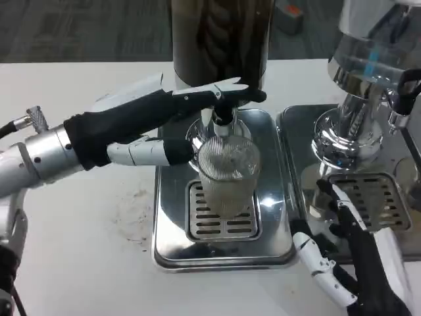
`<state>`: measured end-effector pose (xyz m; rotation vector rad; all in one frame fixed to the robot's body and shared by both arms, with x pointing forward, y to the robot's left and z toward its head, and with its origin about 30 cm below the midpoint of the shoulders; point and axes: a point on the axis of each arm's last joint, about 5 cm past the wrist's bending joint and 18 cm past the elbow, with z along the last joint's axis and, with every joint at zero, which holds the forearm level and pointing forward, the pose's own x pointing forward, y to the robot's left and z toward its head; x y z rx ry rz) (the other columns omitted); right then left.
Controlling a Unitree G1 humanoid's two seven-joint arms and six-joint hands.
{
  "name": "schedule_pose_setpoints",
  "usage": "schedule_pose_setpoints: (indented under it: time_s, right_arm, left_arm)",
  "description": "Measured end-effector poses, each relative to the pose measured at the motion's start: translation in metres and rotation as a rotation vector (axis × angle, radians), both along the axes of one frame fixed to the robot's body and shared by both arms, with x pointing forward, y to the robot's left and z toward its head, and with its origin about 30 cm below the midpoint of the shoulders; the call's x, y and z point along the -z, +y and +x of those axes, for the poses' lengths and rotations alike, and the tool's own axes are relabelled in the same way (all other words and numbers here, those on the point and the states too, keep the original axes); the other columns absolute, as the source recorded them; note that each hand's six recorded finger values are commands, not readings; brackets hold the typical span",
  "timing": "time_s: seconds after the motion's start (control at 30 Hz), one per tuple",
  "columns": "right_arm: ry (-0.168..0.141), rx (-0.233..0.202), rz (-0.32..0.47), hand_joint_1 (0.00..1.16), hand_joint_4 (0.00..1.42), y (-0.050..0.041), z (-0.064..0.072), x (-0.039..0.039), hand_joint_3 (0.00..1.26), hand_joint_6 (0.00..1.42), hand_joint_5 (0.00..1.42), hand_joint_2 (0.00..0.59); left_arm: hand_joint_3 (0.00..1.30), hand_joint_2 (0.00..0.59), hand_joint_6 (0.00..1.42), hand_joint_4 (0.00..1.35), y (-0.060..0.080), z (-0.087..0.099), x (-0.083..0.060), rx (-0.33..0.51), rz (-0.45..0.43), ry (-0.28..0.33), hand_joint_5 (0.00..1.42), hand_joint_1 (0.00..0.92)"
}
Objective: Grasp the cup under the faucet to collect the drink, then remove the cup.
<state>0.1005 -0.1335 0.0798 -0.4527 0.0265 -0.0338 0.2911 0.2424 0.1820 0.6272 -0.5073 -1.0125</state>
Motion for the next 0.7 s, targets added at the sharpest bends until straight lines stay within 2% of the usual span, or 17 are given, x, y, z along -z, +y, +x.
schedule_pose_setpoints:
  time_s: [0.17, 0.4, 0.53, 0.7]
  right_arm:
    - [-0.003, -0.04, 0.047, 0.48, 0.0, -0.0058, 0.008, -0.0045, 0.04, 0.16, 0.02, 0.238]
    - [-0.01, -0.052, 0.077, 0.52, 0.0, -0.0128, 0.016, -0.0122, 0.0, 0.13, 0.0, 0.23]
    - [-0.002, -0.08, 0.086, 0.6, 0.0, -0.0164, 0.022, -0.0155, 0.0, 0.13, 0.0, 0.209]
    - [0.004, -0.125, 0.085, 0.61, 0.0, -0.0218, 0.029, -0.021, 0.0, 0.11, 0.0, 0.21]
  left_arm:
    - [0.15, 0.03, 0.05, 0.02, 0.001, -0.001, -0.001, -0.007, 0.005, -0.014, 0.04, 0.0]
    - [0.15, 0.032, 0.06, 0.02, 0.002, -0.002, -0.002, -0.016, 0.015, -0.041, 0.04, 0.0]
    - [0.15, 0.036, 0.06, 0.02, 0.001, -0.003, -0.003, -0.022, 0.03, -0.067, 0.04, 0.0]
    - [0.15, 0.038, 0.06, 0.02, 0.001, -0.004, -0.003, -0.024, 0.044, -0.088, 0.04, 0.0]
